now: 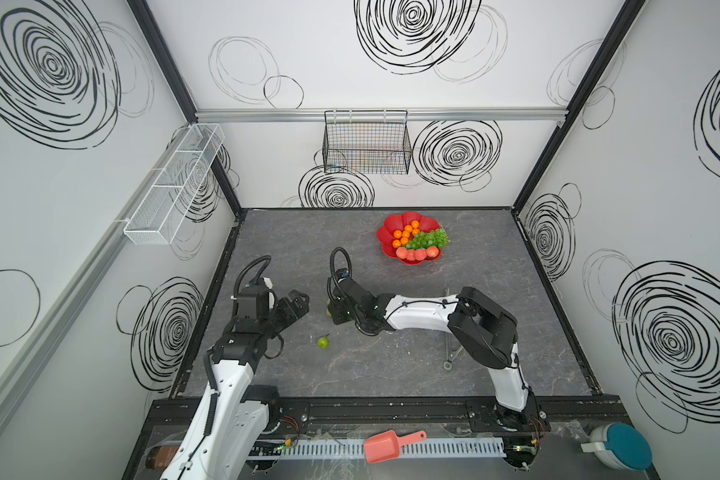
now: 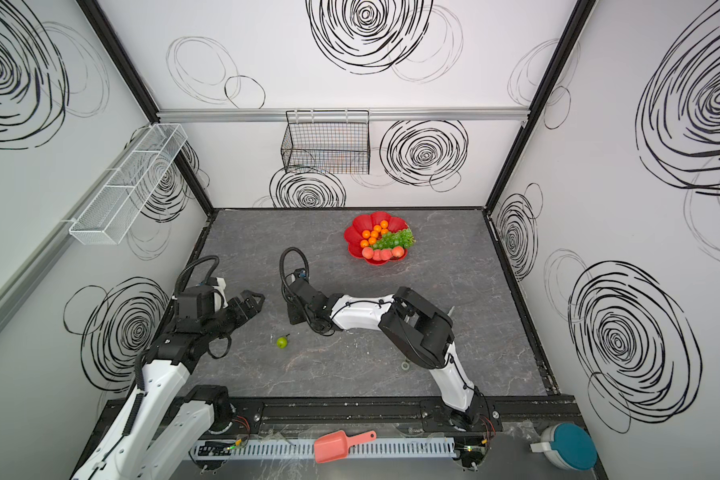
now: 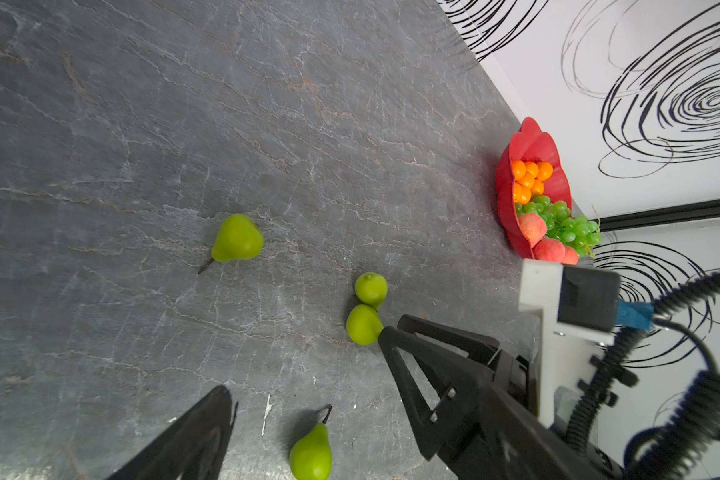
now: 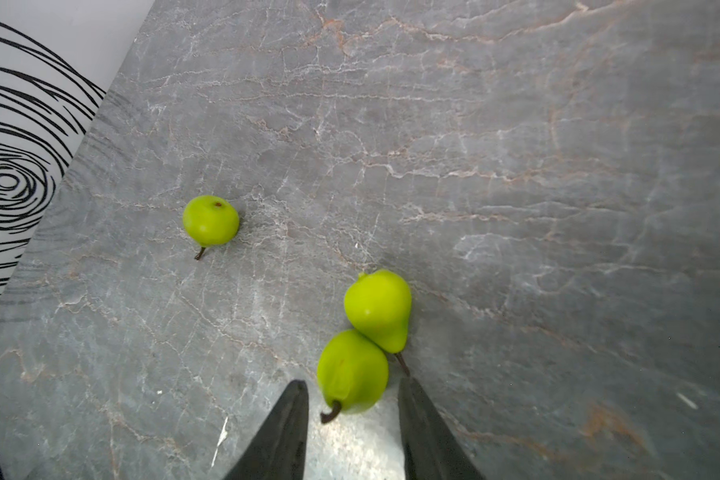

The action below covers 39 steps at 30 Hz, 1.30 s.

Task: Place and organize the fake fruits in the fruit bowl
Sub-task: 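Lower the right gripper and close it on a small green pear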

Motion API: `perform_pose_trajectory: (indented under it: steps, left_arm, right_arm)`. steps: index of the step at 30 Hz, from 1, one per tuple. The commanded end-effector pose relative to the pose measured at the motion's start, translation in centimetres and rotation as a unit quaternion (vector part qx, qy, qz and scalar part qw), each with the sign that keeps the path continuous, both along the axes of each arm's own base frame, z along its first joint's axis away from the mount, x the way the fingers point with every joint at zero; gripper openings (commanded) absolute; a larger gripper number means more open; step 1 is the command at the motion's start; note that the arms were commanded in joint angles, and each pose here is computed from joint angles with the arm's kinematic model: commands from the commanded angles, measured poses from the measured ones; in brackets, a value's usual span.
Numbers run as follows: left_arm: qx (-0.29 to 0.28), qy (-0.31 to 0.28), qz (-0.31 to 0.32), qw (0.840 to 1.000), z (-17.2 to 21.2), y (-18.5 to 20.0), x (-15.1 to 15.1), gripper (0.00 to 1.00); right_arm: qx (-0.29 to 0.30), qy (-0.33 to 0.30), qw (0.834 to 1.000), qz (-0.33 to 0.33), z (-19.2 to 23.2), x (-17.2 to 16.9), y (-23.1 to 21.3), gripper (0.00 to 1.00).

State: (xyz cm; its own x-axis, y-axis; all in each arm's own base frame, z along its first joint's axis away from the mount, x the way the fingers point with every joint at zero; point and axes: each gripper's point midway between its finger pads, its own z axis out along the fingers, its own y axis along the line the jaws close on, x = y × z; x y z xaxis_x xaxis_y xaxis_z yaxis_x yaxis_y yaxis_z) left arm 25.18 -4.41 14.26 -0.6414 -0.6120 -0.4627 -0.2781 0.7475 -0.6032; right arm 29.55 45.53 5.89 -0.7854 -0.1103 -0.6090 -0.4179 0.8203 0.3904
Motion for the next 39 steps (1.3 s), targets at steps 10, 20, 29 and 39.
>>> perform_pose_trajectory:
  steps: [10, 20, 29, 39]
  left_arm:
    - [-0.001, -0.027, -0.006, 1.000, 1.2, -0.1, 0.6, 0.96]
    - [-0.002, -0.028, -0.009, 1.000, 1.2, -0.2, 0.6, 0.96]
    - [-0.010, -0.045, -0.020, 0.999, 2.0, -0.7, 0.7, 0.96]
    - [0.001, -0.073, -0.084, 0.994, 3.4, -4.4, 1.2, 0.96]
  right_arm:
    - [-0.005, 0.005, 1.000, 0.001, -0.1, 0.6, 0.3, 0.23]
    - [-0.002, 0.003, 1.000, -0.002, 0.3, 0.8, 0.1, 0.15]
    - [0.007, -0.013, 1.000, -0.007, 2.7, 0.9, -0.4, 0.10]
    - [0.041, -0.032, 0.999, -0.008, 7.5, -0.7, -2.5, 0.08]
